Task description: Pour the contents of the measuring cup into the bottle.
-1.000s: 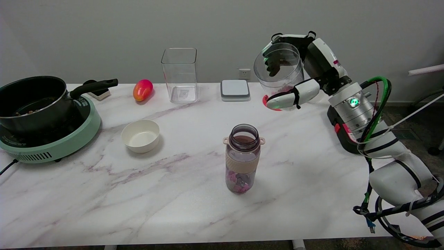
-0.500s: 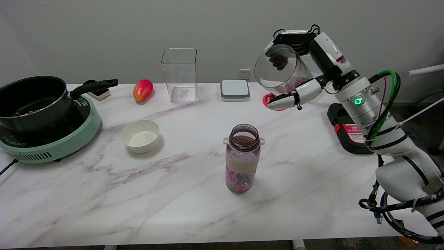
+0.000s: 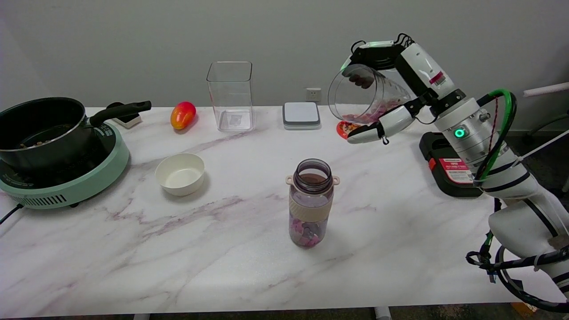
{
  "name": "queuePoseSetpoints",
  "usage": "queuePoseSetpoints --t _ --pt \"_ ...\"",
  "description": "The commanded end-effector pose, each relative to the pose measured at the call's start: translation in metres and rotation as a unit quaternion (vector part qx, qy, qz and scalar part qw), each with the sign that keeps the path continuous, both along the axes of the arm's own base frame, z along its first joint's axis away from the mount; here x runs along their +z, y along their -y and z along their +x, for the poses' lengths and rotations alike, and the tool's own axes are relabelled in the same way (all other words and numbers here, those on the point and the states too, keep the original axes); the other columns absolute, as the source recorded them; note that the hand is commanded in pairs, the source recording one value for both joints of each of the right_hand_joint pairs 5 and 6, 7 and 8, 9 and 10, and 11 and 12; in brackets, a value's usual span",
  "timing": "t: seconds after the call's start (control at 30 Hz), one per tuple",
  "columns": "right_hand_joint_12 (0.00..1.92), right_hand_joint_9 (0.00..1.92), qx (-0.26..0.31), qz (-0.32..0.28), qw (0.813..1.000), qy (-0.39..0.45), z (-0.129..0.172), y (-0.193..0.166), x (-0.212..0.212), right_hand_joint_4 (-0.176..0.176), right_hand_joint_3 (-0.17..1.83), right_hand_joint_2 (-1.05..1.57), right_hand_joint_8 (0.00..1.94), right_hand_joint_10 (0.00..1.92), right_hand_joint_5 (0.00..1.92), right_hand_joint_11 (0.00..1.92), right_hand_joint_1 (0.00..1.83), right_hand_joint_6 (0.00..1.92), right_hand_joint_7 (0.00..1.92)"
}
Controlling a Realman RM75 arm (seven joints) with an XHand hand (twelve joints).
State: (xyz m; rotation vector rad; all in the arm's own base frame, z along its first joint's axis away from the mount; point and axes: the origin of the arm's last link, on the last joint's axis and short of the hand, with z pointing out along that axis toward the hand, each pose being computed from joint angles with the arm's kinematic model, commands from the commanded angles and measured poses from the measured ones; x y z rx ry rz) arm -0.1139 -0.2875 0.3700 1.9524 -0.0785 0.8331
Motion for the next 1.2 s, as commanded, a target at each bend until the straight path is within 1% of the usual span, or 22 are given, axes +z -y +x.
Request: queuePoseSetpoints --t 0.03,0.3,0.57,0.7,0.97,1.2 --pt "1.27 1.42 0.023 -0.041 0.994 -0.103 0.0 -0.015 -0.007 0.0 0.27 1.43 1.51 1.42 1.64 1.27 1.26 1.64 1.51" --pt "1.27 1.41 0.02 -0.059 0.986 -0.153 -0.006 -0.02 -0.017 0.0 0.27 1.43 1.51 1.41 1.63 1.27 1.26 1.63 1.51" --pt "1.27 1.41 0.029 -0.069 0.984 -0.161 -0.006 -0.028 -0.022 0.0 0.27 1.42 1.51 1.41 1.64 1.27 1.27 1.64 1.51" --pt "1.27 1.41 0.03 -0.069 0.982 -0.172 -0.008 -0.029 -0.024 0.0 0.27 1.42 1.51 1.41 1.65 1.27 1.27 1.65 1.51" --pt "1.27 1.41 0.019 -0.06 0.971 -0.229 -0.02 -0.027 -0.037 0.0 0.29 1.4 1.51 1.41 1.65 1.27 1.28 1.65 1.51" --pt "1.27 1.41 0.025 -0.064 0.969 -0.239 -0.018 -0.027 -0.036 0.0 0.28 1.41 1.51 1.41 1.66 1.27 1.27 1.66 1.51"
